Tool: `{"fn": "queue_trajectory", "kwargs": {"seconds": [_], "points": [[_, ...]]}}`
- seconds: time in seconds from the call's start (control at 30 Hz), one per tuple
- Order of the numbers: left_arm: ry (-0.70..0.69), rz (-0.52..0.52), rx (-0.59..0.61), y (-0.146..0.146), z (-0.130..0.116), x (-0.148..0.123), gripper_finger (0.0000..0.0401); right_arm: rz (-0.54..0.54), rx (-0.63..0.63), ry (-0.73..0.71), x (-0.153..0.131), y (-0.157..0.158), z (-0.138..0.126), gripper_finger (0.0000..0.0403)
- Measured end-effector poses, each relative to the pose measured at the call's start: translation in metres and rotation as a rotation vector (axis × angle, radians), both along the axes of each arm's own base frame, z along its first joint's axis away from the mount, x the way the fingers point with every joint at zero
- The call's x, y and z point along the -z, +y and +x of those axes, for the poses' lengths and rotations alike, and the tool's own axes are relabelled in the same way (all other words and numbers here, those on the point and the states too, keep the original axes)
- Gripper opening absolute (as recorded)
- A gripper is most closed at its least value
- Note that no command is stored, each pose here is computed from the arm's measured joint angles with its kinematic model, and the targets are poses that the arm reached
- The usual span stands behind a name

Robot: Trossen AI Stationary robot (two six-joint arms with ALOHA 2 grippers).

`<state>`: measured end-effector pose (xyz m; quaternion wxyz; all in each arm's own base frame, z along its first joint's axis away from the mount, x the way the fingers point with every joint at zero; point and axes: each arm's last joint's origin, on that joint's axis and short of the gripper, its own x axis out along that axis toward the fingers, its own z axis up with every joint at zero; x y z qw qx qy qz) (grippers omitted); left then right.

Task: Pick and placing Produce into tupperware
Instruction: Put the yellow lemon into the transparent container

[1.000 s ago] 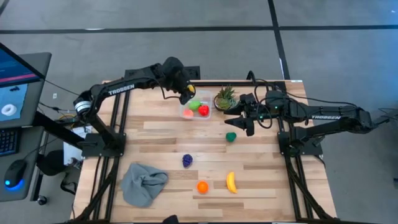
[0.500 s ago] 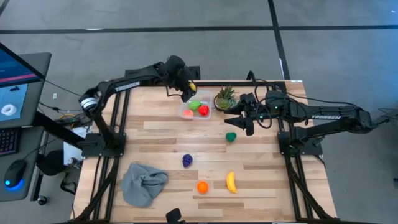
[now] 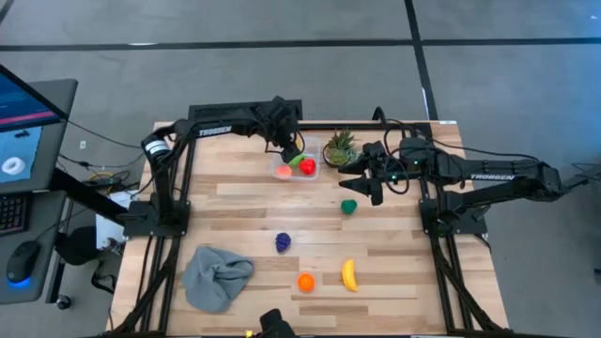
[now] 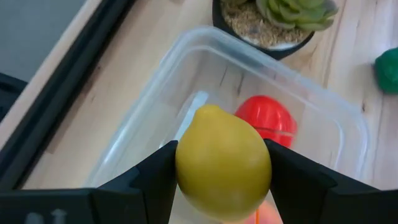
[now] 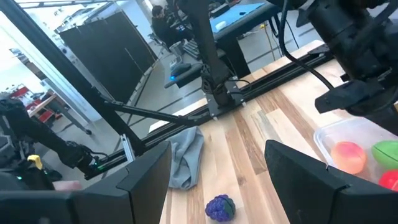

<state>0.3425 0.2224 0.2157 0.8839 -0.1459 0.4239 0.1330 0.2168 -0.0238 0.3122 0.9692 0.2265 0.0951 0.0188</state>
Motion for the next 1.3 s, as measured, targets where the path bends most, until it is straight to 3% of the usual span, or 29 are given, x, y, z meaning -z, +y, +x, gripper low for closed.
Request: {"fn": "queue_trajectory", "kwargs": {"seconds": [1.3], "points": [[0.076, 0.020, -0.015, 0.006, -0.005, 0.015, 0.0206, -0.015, 0.018, 0.020, 0.002, -0.003, -0.001, 0.0281]]}}
